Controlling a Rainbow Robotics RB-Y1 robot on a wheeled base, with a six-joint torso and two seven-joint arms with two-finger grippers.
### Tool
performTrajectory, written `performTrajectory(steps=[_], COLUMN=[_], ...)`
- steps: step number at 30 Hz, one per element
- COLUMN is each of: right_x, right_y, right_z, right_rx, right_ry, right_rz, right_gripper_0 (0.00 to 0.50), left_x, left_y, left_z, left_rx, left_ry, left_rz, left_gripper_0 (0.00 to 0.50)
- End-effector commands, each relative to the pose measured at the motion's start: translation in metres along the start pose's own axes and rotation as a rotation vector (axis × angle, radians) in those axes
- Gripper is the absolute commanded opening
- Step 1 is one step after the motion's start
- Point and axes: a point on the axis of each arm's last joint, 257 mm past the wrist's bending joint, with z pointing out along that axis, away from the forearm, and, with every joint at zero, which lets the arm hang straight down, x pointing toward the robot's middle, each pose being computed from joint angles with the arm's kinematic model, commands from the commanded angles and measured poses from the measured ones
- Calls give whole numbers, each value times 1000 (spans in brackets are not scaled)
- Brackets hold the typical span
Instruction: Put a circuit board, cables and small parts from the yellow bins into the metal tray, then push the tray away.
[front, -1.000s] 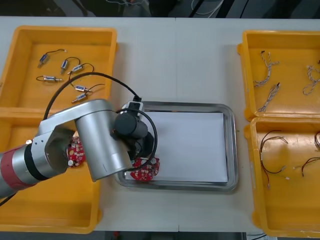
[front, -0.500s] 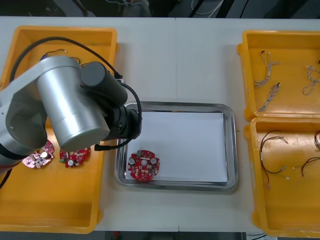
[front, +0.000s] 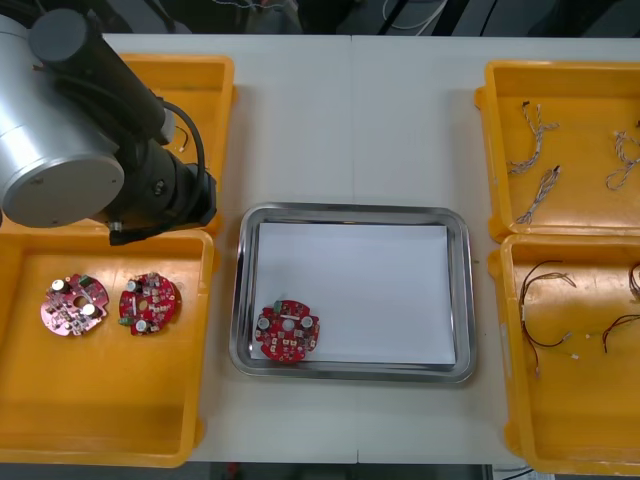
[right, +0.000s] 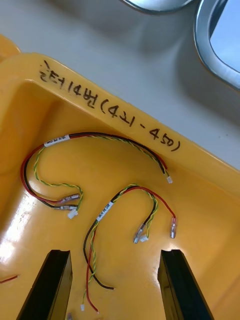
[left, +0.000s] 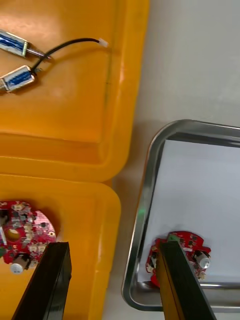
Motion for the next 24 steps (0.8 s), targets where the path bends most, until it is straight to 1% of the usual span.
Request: performTrajectory(steps=[1,2,8,15,18,22,24], right_x=[10,13,20,22,20,20,18], right_y=[14,14,19,22,22,21,21], right_z=[9,12,24,36,40,45,47], right_rx=[-23,-23,-34,-47,-51,-47,-48], right_ry=[0,4,2,-2,-7,-9,-13], right_rz=[49,56,86,112,122,134,142], right_gripper_0=[500,500,500,500,500,500,500], left_x=[-35,-39,-57,-75,-81,-89,-94], left_y=[21,28,53,63,63,67,67], left_z=[-25,-25,-26,-26,-25,-24,-21], left_rx=[-36,-49,-74,-83,-72,-69,-56], left_ry=[-79,-80,-57,-22,1,13,23], left_rz=[-3,-7,2,66,112,163,197], left_gripper_0=[500,500,500,500,500,500,500])
